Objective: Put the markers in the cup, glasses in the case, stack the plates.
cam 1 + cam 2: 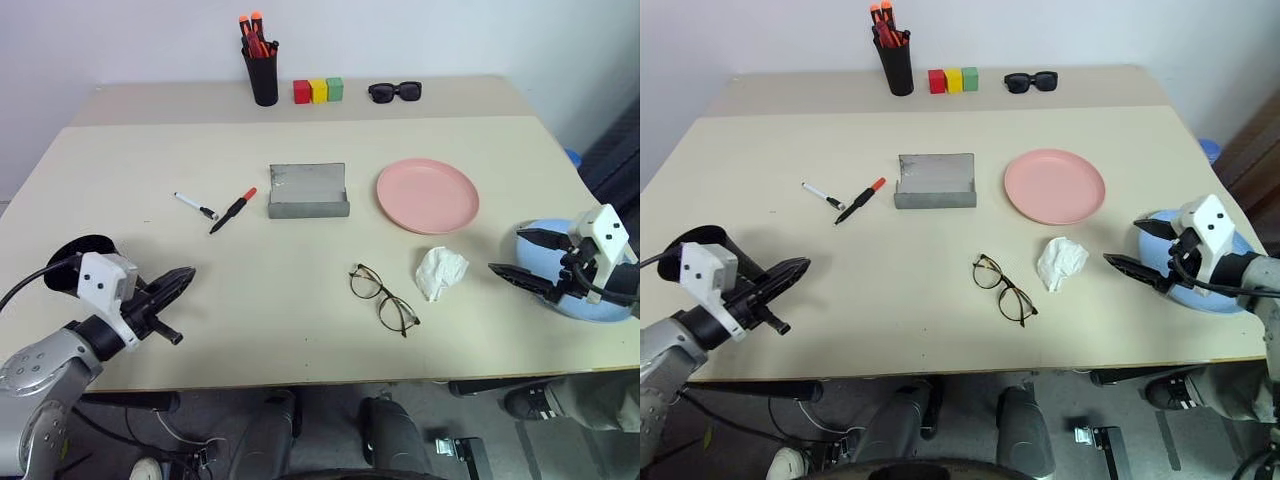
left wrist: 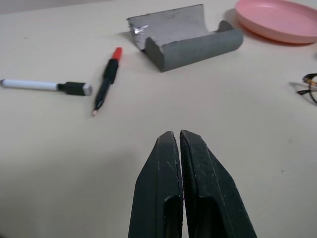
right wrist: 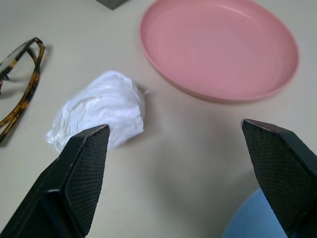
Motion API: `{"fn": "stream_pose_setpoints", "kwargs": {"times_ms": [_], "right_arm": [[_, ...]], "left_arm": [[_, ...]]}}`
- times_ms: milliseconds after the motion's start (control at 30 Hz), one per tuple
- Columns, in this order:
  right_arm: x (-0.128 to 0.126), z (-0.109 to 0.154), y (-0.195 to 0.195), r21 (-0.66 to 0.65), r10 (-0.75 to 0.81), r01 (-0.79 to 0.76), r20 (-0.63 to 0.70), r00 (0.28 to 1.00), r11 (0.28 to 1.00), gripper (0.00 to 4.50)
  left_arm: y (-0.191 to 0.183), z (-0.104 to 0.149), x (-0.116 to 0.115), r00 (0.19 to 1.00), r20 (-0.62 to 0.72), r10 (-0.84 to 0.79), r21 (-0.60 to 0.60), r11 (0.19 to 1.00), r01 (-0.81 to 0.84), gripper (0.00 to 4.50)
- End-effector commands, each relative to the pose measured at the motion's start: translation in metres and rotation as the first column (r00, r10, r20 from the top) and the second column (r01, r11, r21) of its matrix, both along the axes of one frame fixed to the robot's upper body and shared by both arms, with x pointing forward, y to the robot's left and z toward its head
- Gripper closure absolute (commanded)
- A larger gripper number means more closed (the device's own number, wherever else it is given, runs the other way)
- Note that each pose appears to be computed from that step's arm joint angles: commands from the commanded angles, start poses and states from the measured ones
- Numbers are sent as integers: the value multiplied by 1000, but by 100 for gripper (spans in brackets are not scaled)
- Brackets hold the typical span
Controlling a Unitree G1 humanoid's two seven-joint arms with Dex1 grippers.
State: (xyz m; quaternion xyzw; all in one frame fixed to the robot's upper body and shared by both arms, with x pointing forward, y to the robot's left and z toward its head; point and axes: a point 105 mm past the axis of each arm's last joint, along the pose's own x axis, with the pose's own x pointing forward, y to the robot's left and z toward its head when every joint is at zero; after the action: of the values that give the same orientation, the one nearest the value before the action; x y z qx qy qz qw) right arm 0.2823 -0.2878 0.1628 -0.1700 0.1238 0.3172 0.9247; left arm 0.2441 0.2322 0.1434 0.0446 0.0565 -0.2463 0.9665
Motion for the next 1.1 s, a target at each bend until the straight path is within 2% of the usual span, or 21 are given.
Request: {"fn": "stream_pose_setpoints", "kwargs": {"times_ms": [33,333,500,633,700,800,1100], "right_arm": [[-1,10,9,6,18,-18,52,999,1000,17],[10,16,37,20,34,-37,101,994,999,17],[25,20,65,54,44,-54,166,985,997,17],[36,19,81,96,48,-68,199,979,993,17],[36,20,91,113,71,-96,208,975,989,17],[37,21,99,136,93,-124,216,972,983,17],[50,13,129,180,164,-205,217,962,962,17]], "left_arm": [[-1,5,-1,1000,23,-15,25,1000,15,440],[-3,7,2,1000,21,-20,34,999,19,440],[-19,15,25,998,54,10,36,999,-12,440],[-51,18,49,998,53,15,51,999,-18,440],[-63,19,52,999,51,-5,74,997,1,440],[-74,25,55,998,64,-20,42,999,18,440],[-81,20,75,996,9,94,54,994,-95,440]]}}
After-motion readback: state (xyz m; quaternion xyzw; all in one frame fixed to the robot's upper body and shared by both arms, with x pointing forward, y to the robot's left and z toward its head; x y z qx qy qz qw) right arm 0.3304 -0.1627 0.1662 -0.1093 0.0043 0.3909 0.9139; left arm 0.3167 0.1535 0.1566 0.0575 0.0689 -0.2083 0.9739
